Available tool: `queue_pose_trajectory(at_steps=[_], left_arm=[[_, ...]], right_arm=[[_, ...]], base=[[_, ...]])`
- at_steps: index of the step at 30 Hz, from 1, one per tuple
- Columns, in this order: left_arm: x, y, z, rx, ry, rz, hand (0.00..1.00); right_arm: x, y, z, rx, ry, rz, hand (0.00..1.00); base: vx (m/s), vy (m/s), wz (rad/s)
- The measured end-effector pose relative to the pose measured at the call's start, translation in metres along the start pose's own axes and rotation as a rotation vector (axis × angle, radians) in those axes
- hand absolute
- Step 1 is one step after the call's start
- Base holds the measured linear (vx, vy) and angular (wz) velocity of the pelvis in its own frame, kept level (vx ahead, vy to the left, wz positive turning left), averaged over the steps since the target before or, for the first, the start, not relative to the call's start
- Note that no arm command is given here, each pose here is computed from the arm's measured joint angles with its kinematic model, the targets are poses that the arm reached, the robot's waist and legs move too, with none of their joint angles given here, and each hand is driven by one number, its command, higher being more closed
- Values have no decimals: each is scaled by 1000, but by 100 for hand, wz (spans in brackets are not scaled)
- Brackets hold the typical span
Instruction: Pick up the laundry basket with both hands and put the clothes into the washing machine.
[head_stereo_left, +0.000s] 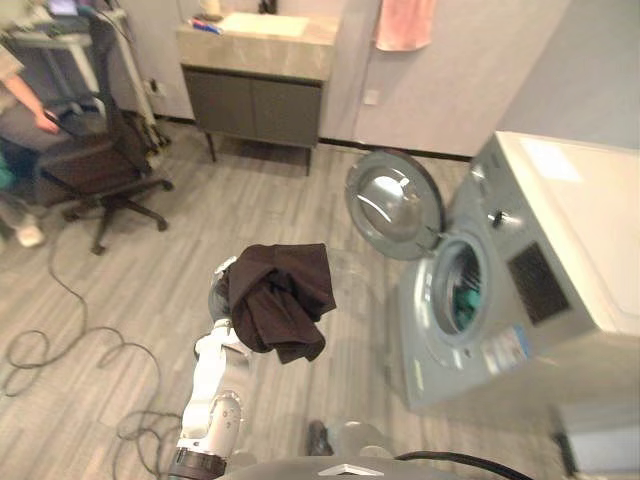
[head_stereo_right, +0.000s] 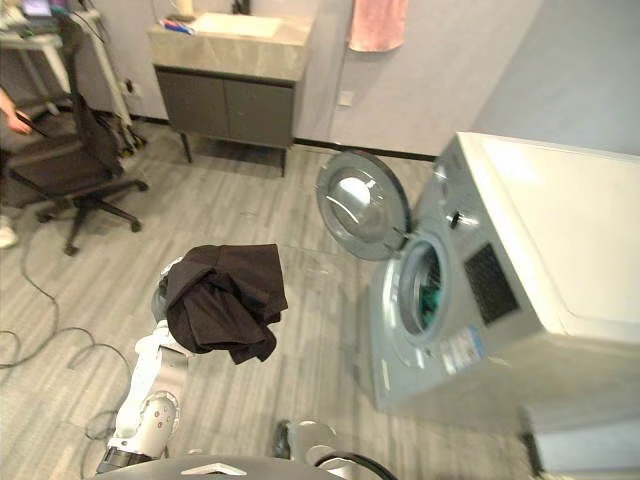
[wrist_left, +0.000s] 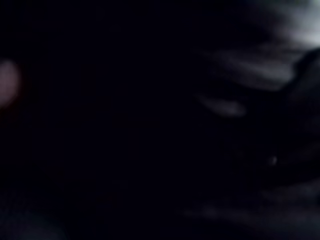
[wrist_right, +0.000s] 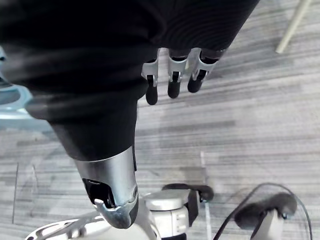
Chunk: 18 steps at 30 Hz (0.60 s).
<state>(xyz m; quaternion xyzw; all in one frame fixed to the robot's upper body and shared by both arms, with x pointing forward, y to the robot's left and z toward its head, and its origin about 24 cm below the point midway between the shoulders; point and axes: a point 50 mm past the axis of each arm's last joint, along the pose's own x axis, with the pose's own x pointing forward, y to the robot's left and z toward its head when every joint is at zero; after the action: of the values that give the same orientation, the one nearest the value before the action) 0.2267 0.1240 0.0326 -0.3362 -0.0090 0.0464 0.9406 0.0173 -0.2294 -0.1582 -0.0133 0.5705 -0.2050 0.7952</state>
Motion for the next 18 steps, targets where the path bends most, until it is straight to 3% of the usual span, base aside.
queue_pose_trajectory(at_steps=[8,14,18], left_arm=[[-4,13,-1,14,15,48,100],[-6,12,-5,12,31,50,100],[-11,30,1,36,17,115,100]], right_arm=[[4,15,26,-26,-66,42,0],[3,13,29,-26,-104,36,0],[-1,29,19,4,-74,61,0]], base=[[378,68,-74],[225,335,-96],[270,479,-120]])
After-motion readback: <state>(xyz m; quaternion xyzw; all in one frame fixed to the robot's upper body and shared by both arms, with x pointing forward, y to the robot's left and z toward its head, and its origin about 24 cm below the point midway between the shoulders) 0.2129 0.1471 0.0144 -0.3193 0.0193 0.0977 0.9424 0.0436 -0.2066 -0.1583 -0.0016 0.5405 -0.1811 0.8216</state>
